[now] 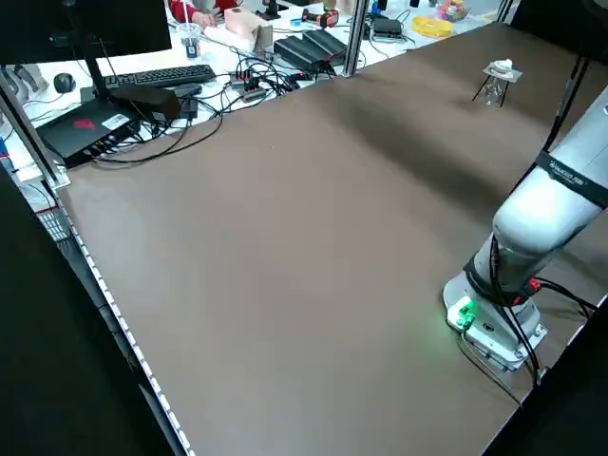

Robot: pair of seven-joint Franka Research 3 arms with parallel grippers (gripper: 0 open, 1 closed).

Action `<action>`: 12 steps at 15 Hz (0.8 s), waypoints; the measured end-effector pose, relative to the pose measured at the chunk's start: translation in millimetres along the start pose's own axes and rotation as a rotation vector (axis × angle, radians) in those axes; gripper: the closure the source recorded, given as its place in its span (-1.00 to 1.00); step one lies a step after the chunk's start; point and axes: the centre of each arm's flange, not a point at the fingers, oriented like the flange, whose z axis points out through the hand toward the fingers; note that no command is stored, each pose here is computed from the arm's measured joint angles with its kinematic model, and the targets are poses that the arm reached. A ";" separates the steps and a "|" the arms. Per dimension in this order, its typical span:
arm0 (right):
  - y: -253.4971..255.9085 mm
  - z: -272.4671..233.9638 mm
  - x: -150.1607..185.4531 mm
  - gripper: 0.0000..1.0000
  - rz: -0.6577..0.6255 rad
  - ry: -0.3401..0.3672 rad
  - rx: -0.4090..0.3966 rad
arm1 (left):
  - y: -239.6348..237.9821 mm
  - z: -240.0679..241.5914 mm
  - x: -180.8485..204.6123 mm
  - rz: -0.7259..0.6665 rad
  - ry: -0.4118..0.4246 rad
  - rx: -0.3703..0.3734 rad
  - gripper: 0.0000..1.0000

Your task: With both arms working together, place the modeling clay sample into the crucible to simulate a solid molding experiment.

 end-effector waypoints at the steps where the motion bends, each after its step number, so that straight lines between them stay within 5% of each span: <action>1: 0.0 1.6 0.2 -1.00 0.000 -0.002 0.000 | 0.0 0.0 0.0 0.000 0.000 0.000 -1.00; 12: 2.7 10.4 -5.7 -1.00 0.010 -0.018 0.000 | -1.2 3.8 9.8 -0.006 0.026 0.005 -1.00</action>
